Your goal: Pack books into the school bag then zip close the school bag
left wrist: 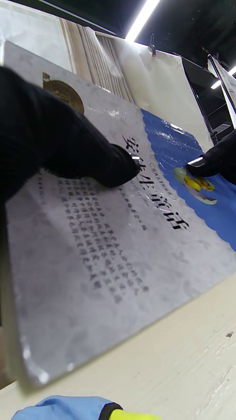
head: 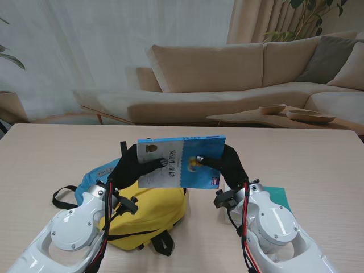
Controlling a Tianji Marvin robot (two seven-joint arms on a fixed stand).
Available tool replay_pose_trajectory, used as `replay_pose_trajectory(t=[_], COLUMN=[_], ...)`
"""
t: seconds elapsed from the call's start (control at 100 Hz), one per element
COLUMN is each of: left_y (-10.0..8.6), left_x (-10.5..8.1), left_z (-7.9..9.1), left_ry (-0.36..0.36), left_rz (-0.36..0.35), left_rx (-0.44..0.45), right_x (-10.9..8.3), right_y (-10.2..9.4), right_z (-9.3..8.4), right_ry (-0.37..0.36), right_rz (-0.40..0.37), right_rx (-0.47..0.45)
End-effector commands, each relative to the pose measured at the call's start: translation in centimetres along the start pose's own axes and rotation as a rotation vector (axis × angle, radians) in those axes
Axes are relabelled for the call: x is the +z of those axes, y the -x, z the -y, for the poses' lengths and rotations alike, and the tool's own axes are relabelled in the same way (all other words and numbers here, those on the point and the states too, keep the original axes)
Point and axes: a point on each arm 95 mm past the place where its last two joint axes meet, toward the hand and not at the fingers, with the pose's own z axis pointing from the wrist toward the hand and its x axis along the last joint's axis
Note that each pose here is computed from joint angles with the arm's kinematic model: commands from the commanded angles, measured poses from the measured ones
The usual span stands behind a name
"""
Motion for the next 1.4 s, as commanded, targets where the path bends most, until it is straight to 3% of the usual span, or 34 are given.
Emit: replay_pose_trajectory(t=[0.0, 0.35, 0.76, 0.94, 1.16, 1.39], left_y=[-0.6, -0.4, 0.3, 0.7, 1.4, 2.4], left_x=[-0.2, -1.0, -3.8, -5.5, -7.1, -7.4], left_z=[-0.2, 0.0, 1.4, 2.3, 1.8, 0.4], left_ry=[0.010, 0.052, 0.076, 0.158, 0.328, 0.477], left_rz=[-0.015, 0.023, 0.087, 0.152, 0.277, 0.362], left_rx=[-0.005, 0.035, 0.238, 0.438, 0.720, 0.883], right_x=[-0.3, -0.3, 0.1, 0.2, 0.3, 0.2], right_y=[-0.2, -0.6, -1.1, -1.2, -1.0, -0.8], right_z=[0.6, 0.3, -1.6, -2.8, -3.7, -3.8], right_ry=[-0.020, 0.001, 0.087, 0.125, 0.155, 0.160], right_rz=[0.008, 0.045, 0.057, 0.053, 0.062, 0.071], right_rx=[0.036, 0.088, 0.115, 0.111, 0.115, 0.121])
